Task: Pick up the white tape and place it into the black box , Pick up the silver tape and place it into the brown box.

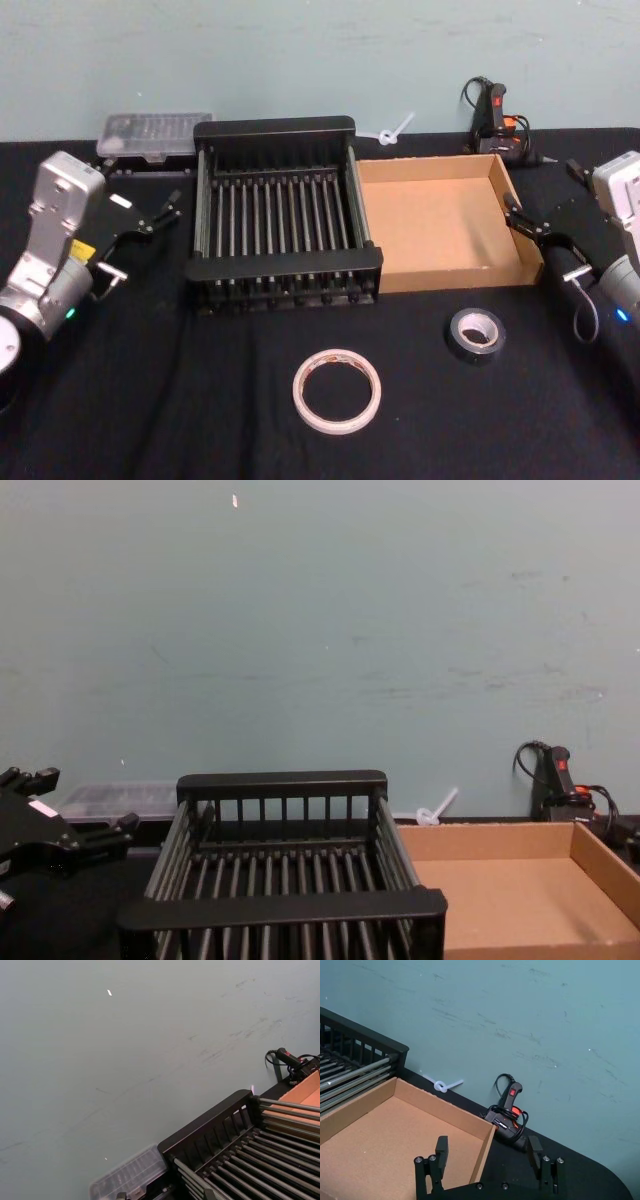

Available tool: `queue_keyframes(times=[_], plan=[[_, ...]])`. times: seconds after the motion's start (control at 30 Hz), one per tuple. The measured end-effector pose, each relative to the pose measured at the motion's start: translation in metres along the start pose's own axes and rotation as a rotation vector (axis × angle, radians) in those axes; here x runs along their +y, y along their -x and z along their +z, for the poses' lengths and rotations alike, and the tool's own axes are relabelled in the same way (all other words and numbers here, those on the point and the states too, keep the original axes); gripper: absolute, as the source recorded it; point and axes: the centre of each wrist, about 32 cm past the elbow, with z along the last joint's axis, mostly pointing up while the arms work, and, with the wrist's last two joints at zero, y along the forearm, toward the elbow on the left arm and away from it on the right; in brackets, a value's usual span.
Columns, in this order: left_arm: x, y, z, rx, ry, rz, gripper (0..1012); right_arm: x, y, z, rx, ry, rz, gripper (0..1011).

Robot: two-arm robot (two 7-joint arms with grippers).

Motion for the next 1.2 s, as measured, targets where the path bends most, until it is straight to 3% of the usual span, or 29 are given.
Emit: queue_keyframes(times=[1.2], plan=[[0.0, 0.0, 0.0, 0.0, 0.0, 0.0, 1001, 0.0, 0.0, 0.0, 0.0, 0.0, 0.0, 1003]])
